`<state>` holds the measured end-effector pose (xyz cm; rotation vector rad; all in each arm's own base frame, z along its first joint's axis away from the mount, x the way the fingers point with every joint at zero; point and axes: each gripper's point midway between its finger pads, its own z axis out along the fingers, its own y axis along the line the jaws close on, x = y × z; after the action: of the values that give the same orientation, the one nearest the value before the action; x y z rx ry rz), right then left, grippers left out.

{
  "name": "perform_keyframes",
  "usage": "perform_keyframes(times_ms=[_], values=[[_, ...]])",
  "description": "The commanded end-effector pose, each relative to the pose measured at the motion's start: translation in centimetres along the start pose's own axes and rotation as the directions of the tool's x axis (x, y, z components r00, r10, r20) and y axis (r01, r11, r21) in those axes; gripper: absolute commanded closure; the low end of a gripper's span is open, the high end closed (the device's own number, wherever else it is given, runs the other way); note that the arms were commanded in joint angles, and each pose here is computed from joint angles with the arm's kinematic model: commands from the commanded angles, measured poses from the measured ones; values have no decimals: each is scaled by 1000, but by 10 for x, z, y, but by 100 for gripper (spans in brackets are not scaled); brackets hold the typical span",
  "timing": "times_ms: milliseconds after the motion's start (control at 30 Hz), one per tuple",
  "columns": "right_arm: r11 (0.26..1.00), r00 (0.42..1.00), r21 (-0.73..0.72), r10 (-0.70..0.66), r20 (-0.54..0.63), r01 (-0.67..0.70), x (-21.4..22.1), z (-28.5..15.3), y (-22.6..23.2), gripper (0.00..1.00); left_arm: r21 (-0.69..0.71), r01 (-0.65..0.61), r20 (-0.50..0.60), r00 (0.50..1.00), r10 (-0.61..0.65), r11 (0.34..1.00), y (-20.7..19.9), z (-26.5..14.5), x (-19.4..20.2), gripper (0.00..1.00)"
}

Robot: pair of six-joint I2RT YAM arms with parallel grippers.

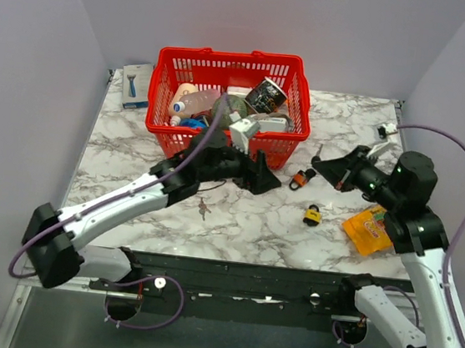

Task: Unlock with the key

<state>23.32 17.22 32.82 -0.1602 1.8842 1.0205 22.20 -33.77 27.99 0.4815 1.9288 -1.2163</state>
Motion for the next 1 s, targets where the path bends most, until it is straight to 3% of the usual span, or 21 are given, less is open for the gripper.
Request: perform_keyframes(times_ms=[0, 200, 300, 400, 600, 967], values=[[948, 988, 317, -41, 146, -7, -27, -46, -31, 99, -66, -132, -160, 980, 120, 989, 19, 46, 38, 15], [904, 949, 427, -129, 287, -6, -52, -105, -18, 99, -68, -213, -291, 939, 184, 975, 27, 107, 67, 17], [904, 941, 427, -134, 310, -12, -52, -115, -14, 99, -175, -308, -345, 909, 234, 935, 52, 135, 75, 19], [906, 938, 422, -138, 319, -10, -52, -121, -10, 99, -218, -414, -472, 838, 276, 884, 89, 165, 106, 24], [910, 932, 415, -142, 335, -11, -56, -125, -5, 99, -246, -523, -573, 757, 313, 816, 125, 194, 122, 25], [914, 935, 404, -135, 327, -10, -51, -123, -5, 99, -301, -479, -591, 772, 233, 825, 151, 213, 140, 20]])
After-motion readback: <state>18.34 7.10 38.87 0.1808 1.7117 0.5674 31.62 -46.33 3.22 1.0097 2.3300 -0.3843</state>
